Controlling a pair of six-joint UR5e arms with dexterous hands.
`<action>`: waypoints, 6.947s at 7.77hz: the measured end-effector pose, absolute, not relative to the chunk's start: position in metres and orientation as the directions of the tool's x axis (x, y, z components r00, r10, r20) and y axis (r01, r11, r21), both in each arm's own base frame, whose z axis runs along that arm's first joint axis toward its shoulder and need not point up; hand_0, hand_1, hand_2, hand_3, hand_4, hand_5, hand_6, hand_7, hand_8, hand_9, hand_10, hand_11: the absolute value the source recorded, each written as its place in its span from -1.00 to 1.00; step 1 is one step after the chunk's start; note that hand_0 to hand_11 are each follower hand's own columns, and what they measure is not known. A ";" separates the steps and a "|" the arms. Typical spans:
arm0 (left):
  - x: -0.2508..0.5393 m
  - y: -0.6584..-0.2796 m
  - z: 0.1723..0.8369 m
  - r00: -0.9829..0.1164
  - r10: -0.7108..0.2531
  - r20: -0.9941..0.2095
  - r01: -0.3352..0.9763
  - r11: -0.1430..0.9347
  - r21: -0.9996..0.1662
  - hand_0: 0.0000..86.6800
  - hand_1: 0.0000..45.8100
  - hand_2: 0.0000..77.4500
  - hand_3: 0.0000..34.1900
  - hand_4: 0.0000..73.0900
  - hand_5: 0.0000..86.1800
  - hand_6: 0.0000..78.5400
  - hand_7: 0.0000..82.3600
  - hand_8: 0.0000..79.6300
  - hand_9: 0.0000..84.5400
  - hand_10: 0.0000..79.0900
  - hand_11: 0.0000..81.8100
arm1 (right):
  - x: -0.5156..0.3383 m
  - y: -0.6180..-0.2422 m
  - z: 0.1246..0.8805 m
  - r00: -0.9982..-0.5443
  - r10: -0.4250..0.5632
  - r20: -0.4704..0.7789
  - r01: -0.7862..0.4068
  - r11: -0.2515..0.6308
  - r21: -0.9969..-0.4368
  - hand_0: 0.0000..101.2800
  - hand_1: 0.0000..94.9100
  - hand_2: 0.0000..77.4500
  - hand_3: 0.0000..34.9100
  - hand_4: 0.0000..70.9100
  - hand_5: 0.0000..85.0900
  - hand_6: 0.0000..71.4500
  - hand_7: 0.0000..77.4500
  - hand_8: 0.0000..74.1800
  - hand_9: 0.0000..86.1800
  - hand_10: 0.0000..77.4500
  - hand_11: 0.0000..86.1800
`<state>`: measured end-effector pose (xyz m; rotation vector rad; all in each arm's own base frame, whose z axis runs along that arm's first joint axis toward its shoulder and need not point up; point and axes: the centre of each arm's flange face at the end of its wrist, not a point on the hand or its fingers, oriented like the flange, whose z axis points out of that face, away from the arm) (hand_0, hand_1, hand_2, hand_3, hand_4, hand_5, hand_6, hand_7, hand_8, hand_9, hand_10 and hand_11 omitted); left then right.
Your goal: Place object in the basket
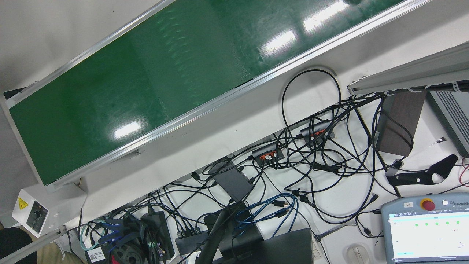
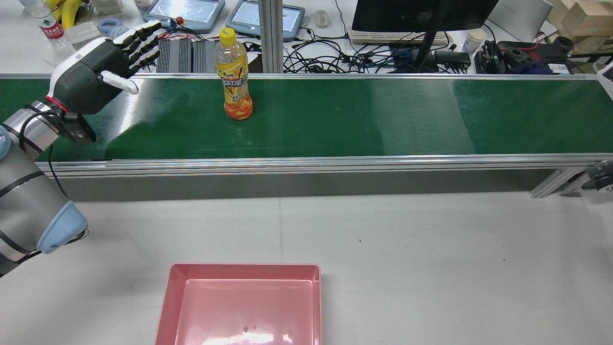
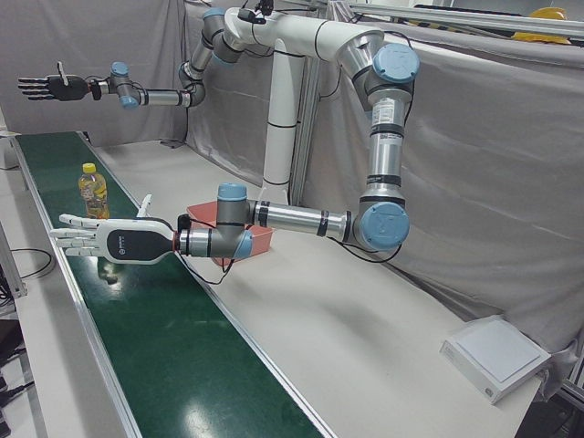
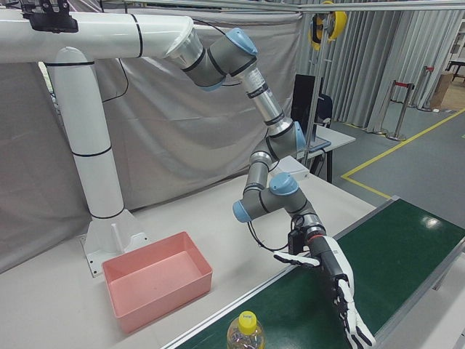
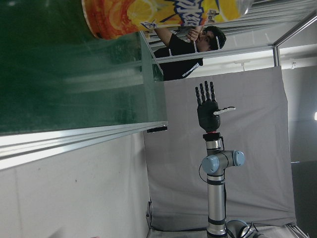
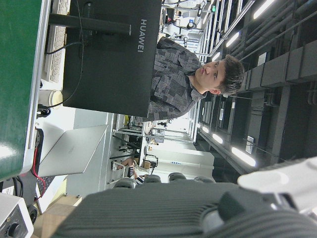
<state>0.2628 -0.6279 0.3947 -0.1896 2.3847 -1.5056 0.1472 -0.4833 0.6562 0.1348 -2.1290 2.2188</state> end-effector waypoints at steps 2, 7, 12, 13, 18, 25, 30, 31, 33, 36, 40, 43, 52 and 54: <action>0.276 -0.627 0.385 -0.950 -0.236 -0.203 0.077 0.455 -0.887 0.20 -0.95 -1.00 -0.89 -0.76 -0.70 -1.00 -0.99 -0.95 -0.94 -0.90 -0.81 | 0.147 -0.483 0.656 -0.994 -0.015 0.107 -0.106 -0.042 -0.993 -0.99 -1.00 -0.99 -1.00 -1.00 -1.00 -1.00 -0.99 -1.00 -1.00 -1.00 -1.00; 0.307 -0.642 0.380 -0.946 -0.242 -0.214 0.087 0.448 -0.890 0.25 -0.81 -1.00 -0.89 -0.73 -0.67 -1.00 -0.99 -0.95 -0.94 -0.93 -0.88 | 0.147 -0.483 0.656 -0.994 -0.015 0.107 -0.106 -0.041 -0.993 -1.00 -1.00 -0.99 -1.00 -1.00 -1.00 -1.00 -0.99 -1.00 -1.00 -1.00 -1.00; 0.318 -0.646 0.367 -0.920 -0.306 -0.244 0.086 0.451 -0.888 0.28 -0.81 -1.00 -0.98 -0.73 -0.67 -1.00 -0.99 -0.93 -0.94 -0.96 -0.91 | 0.147 -0.483 0.656 -0.994 -0.015 0.107 -0.106 -0.041 -0.993 -1.00 -1.00 -0.99 -1.00 -1.00 -1.00 -1.00 -0.99 -1.00 -1.00 -1.00 -1.00; 0.321 -0.646 0.364 -0.912 -0.324 -0.250 0.080 0.459 -0.885 0.28 -0.81 -1.00 -0.98 -0.73 -0.67 -1.00 -0.99 -0.93 -0.94 -0.96 -0.91 | 0.147 -0.483 0.656 -0.994 -0.015 0.107 -0.106 -0.041 -0.993 -1.00 -1.00 -0.99 -1.00 -1.00 -1.00 -1.00 -0.99 -1.00 -1.00 -1.00 -1.00; 0.326 -0.650 0.338 -0.909 -0.351 -0.224 0.037 0.468 -0.883 0.59 -0.40 -1.00 -0.99 -0.24 0.18 -0.57 -0.48 -0.44 -0.30 -0.28 -0.09 | 0.147 -0.483 0.656 -0.994 -0.015 0.107 -0.106 -0.041 -0.993 -0.99 -1.00 -0.99 -0.99 -1.00 -1.00 -1.00 -0.99 -1.00 -1.00 -1.00 -1.00; 0.317 -0.637 0.297 -0.912 -0.355 -0.206 0.006 0.491 -0.871 0.35 -0.83 0.28 -1.00 0.19 0.37 0.62 0.46 0.71 0.45 0.63 0.43 | 0.147 -0.483 0.656 -0.994 -0.015 0.107 -0.106 -0.041 -0.993 -0.99 -1.00 -0.99 -1.00 -1.00 -1.00 -1.00 -0.99 -1.00 -1.00 -1.00 -1.00; 0.342 -0.536 0.279 -0.868 -0.459 -0.190 -0.113 0.555 -0.824 0.30 -0.81 0.31 -1.00 0.10 0.42 0.46 0.51 0.71 0.45 0.63 0.45 | 0.148 -0.483 0.656 -0.994 -0.016 0.107 -0.106 -0.041 -0.993 -0.99 -1.00 -0.99 -1.00 -1.00 -1.00 -1.00 -0.99 -1.00 -1.00 -1.00 -1.00; 0.353 -0.511 0.279 -0.850 -0.491 -0.190 -0.139 0.558 -0.818 0.30 -0.81 0.31 -1.00 0.10 0.42 0.46 0.51 0.71 0.45 0.63 0.45 | 0.148 -0.483 0.656 -0.994 -0.016 0.107 -0.106 -0.041 -0.993 -0.99 -1.00 -0.99 -1.00 -1.00 -1.00 -1.00 -0.99 -1.00 -1.00 -1.00 -1.00; 0.375 -0.462 0.277 -0.813 -0.542 -0.211 -0.175 0.573 -0.801 0.33 -0.79 0.24 -1.00 0.01 0.43 0.46 0.51 0.71 0.46 0.63 0.45 | 0.147 -0.483 0.656 -0.994 -0.015 0.107 -0.106 -0.041 -0.993 -1.00 -1.00 -0.99 -1.00 -1.00 -1.00 -1.00 -0.99 -1.00 -1.00 -1.00 -1.00; 0.408 -0.409 0.278 -0.762 -0.593 -0.261 -0.187 0.586 -0.788 0.35 -0.79 0.24 -1.00 0.01 0.43 0.26 0.59 0.71 0.46 0.64 0.45 | 0.147 -0.483 0.656 -0.994 -0.015 0.107 -0.106 -0.041 -0.993 -0.99 -1.00 -0.99 -0.99 -1.00 -1.00 -1.00 -0.99 -1.00 -1.00 -1.00 -1.00; 0.415 -0.378 0.302 -0.721 -0.628 -0.293 -0.174 0.573 -0.800 0.33 -0.69 -0.31 -1.00 -0.03 0.44 0.11 0.67 0.69 0.47 0.64 0.45 | 0.147 -0.483 0.656 -0.994 -0.015 0.107 -0.106 -0.041 -0.993 -0.99 -1.00 -0.99 -1.00 -1.00 -1.00 -1.00 -0.99 -1.00 -1.00 -1.00 -1.00; 0.402 -0.373 0.303 -0.726 -0.623 -0.291 -0.179 0.580 -0.795 0.16 -0.57 -0.99 -1.00 -0.25 0.42 -0.68 -0.28 0.40 0.41 0.13 0.48 | 0.147 -0.483 0.656 -0.994 -0.015 0.107 -0.106 -0.042 -0.993 -0.99 -1.00 -0.99 -1.00 -1.00 -1.00 -1.00 -0.99 -1.00 -1.00 -1.00 -1.00; 0.370 -0.352 0.323 -0.737 -0.625 -0.257 -0.239 0.597 -0.766 0.19 -0.93 -1.00 -1.00 -0.63 -0.60 -0.97 -0.95 -0.95 -0.96 -0.81 -0.71 | 0.147 -0.483 0.657 -0.994 -0.015 0.107 -0.106 -0.043 -0.993 -1.00 -1.00 -0.99 -1.00 -1.00 -1.00 -1.00 -0.99 -1.00 -1.00 -1.00 -1.00; 0.369 -0.352 0.322 -0.735 -0.632 -0.246 -0.251 0.591 -0.767 0.19 -0.93 -1.00 -1.00 -0.60 -0.51 -0.96 -0.95 -0.92 -0.90 -0.77 -0.61 | 0.147 -0.483 0.657 -0.994 -0.015 0.107 -0.106 -0.043 -0.993 -0.99 -1.00 -0.99 -1.00 -1.00 -1.00 -1.00 -0.99 -1.00 -1.00 -1.00 -1.00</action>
